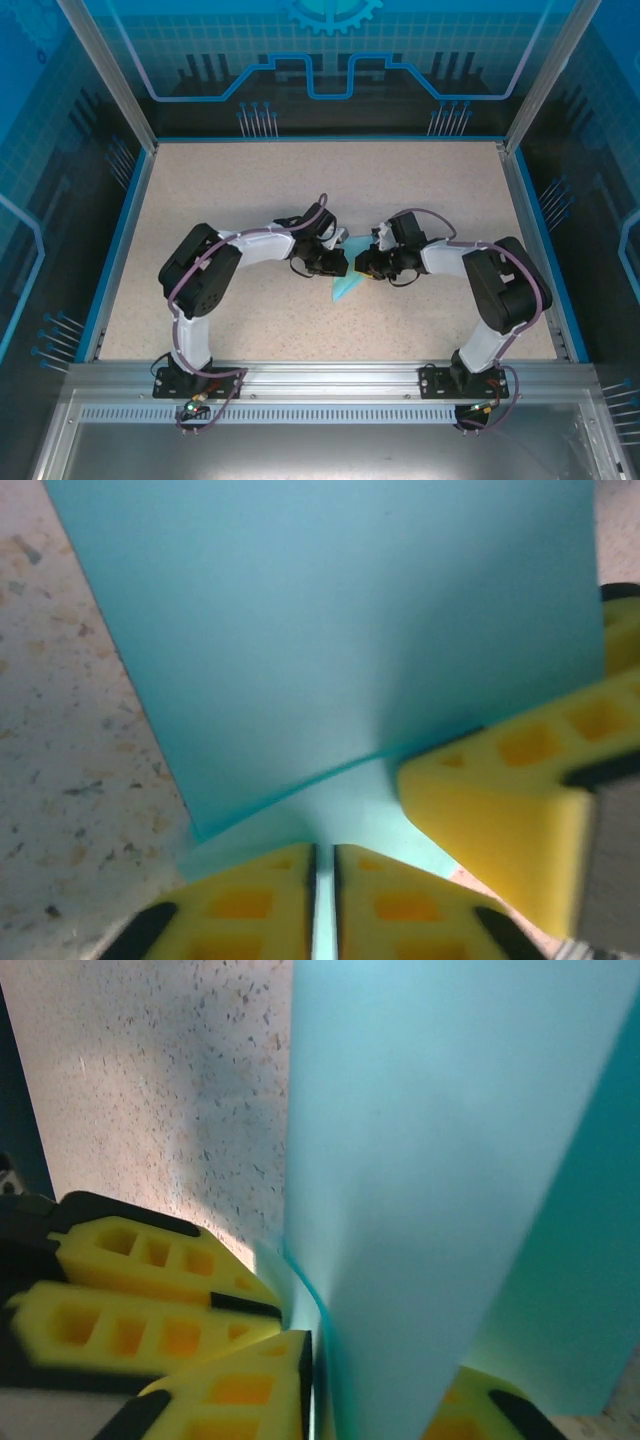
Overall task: Fold a paper plane with a square sheet of paper (pick it up from the middle)
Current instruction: Third fold the triangle at the center of the table.
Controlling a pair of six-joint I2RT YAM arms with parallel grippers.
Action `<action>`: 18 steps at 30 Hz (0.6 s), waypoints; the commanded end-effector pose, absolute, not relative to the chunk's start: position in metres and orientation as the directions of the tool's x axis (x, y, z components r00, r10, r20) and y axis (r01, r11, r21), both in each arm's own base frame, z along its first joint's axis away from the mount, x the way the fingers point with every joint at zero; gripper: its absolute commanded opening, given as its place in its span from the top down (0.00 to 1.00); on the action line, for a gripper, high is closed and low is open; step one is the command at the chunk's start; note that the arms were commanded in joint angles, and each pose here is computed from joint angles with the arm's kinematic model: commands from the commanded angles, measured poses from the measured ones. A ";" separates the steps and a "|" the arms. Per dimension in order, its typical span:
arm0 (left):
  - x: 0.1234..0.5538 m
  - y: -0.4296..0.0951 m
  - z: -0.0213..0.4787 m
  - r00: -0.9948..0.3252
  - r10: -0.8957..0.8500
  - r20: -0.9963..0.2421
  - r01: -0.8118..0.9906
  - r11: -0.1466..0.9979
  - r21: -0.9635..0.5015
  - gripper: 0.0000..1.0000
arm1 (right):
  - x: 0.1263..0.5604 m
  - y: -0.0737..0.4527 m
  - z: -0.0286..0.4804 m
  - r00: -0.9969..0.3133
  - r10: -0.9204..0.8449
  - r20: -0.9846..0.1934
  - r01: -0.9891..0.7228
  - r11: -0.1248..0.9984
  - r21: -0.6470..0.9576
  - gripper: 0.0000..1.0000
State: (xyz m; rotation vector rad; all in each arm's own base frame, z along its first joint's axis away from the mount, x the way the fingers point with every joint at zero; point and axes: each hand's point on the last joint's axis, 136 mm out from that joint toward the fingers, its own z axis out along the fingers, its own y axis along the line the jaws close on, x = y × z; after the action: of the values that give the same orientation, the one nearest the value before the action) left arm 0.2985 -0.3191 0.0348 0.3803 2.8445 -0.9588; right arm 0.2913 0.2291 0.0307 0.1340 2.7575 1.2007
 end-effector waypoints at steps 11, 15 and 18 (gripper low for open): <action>0.264 -0.318 0.060 -0.881 0.231 -0.412 0.375 0.872 -0.314 0.59 | 0.289 0.238 0.034 -0.988 0.146 -0.050 0.059 0.660 0.749 0.92; 0.261 -0.314 0.048 -0.862 0.243 -0.445 0.353 0.918 -0.182 0.58 | 0.289 0.237 0.035 -0.986 0.161 -0.043 0.074 0.657 0.750 0.91; 0.261 -0.312 0.042 -0.854 0.231 -0.467 0.323 0.938 -0.125 0.57 | 0.289 0.239 0.036 -0.986 0.161 -0.035 0.079 0.649 0.757 0.91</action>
State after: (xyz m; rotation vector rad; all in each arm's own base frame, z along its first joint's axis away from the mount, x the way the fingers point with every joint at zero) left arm 0.2493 -0.3351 0.0550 0.5064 2.6556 -0.4900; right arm 0.2922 0.2313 0.0313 0.2114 2.7662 1.2213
